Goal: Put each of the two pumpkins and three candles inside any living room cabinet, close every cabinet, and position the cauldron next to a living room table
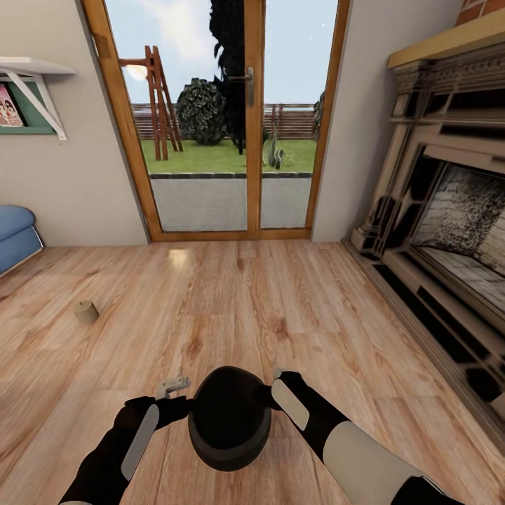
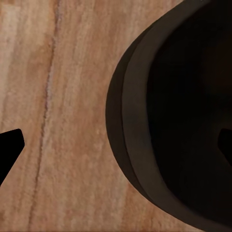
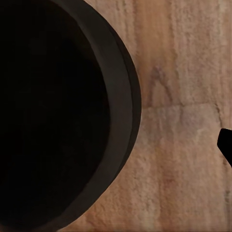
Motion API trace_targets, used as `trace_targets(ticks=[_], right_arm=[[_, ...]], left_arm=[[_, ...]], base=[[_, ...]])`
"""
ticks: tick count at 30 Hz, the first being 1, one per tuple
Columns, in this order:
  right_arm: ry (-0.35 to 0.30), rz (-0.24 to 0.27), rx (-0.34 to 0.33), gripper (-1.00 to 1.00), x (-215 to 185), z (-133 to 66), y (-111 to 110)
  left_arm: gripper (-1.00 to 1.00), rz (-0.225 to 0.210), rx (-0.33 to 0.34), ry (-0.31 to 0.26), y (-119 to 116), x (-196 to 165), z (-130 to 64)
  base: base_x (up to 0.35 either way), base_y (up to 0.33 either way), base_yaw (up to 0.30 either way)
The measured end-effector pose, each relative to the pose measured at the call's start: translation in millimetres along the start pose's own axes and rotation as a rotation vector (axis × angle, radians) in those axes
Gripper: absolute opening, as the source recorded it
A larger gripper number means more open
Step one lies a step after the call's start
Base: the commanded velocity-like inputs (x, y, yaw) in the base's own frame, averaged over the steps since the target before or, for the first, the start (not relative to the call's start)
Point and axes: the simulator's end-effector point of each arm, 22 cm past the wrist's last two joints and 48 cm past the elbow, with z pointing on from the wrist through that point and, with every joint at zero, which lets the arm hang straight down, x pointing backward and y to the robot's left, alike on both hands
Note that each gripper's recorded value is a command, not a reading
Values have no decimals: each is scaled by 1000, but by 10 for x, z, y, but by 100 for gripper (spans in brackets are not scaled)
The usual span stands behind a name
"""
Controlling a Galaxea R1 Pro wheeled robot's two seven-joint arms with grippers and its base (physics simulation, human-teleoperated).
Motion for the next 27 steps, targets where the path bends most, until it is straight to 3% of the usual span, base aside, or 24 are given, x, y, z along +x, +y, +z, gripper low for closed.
trace_targets(ticks=[20,27], right_arm=[[20,-7,-11,100,182,250,-18],[-16,-5,-10,100,116,251,-4]], left_arm=[[100,-8,-8,43,46,172,166],[100,-7,-7,43,41,173,167]], base=[[0,0,0],[0,0,0]])
